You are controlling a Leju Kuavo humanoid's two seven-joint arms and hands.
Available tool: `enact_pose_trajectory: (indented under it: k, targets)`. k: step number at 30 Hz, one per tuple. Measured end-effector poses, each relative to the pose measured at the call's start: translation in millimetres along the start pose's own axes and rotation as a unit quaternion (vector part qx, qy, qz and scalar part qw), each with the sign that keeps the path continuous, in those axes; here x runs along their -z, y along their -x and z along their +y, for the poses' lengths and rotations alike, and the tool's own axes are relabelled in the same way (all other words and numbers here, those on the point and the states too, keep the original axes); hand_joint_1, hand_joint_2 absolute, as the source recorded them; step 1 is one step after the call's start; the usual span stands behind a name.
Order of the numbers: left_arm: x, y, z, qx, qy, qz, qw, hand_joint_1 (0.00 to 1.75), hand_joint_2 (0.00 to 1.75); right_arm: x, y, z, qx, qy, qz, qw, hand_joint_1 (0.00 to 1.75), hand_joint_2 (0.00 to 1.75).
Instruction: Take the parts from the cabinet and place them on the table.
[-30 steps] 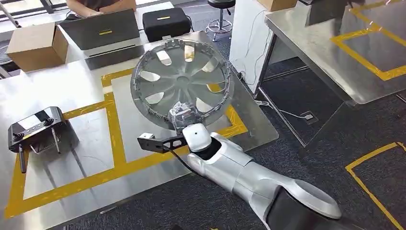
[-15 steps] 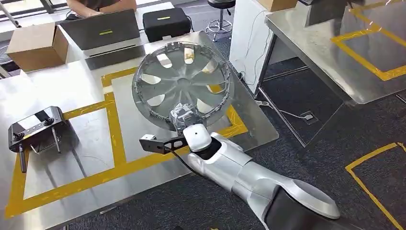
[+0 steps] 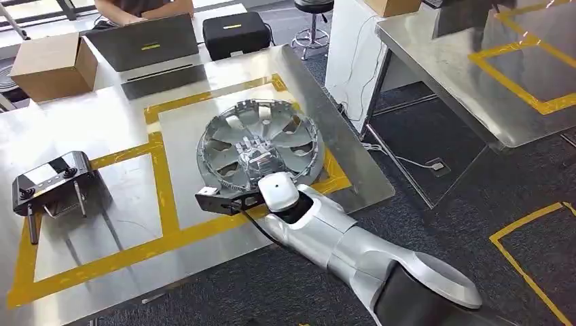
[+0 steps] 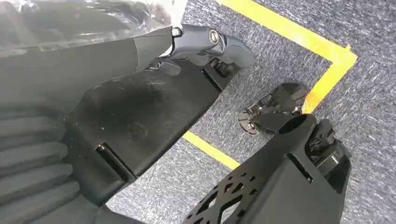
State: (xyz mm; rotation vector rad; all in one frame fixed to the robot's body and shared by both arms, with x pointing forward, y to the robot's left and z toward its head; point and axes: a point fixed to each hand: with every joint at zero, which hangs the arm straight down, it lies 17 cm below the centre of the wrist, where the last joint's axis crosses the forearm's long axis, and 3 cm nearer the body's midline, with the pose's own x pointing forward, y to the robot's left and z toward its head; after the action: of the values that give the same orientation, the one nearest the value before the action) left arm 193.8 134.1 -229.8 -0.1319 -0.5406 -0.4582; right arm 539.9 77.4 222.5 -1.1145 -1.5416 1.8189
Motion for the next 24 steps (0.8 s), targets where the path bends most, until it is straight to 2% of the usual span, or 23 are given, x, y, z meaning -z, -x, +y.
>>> enact_pose_trajectory:
  k: [8, 14, 18, 24]
  targets:
    - [0, -2, -3, 0.005, 0.005, -0.004, 1.0, 0.0, 0.0, 0, 0, -2, 0.013, 0.001, 0.001, 1.0, 0.0, 0.0]
    - [0, -5, -3, 0.003, 0.004, -0.007, 1.0, 0.0, 0.0, 0, 6, -5, 0.136, -0.011, 0.011, 0.991, 0.0, 0.0]
    - [1, -7, -1, 0.003, 0.002, -0.011, 1.0, 0.0, 0.0, -1, 18, -23, 0.249, -0.007, 0.022, 0.968, 0.0, 0.0]
    - [0, -2, 2, -0.007, -0.003, -0.013, 1.0, 0.0, 0.0, -10, 49, -98, 0.421, 0.063, 0.015, 0.905, 0.0, 0.0]
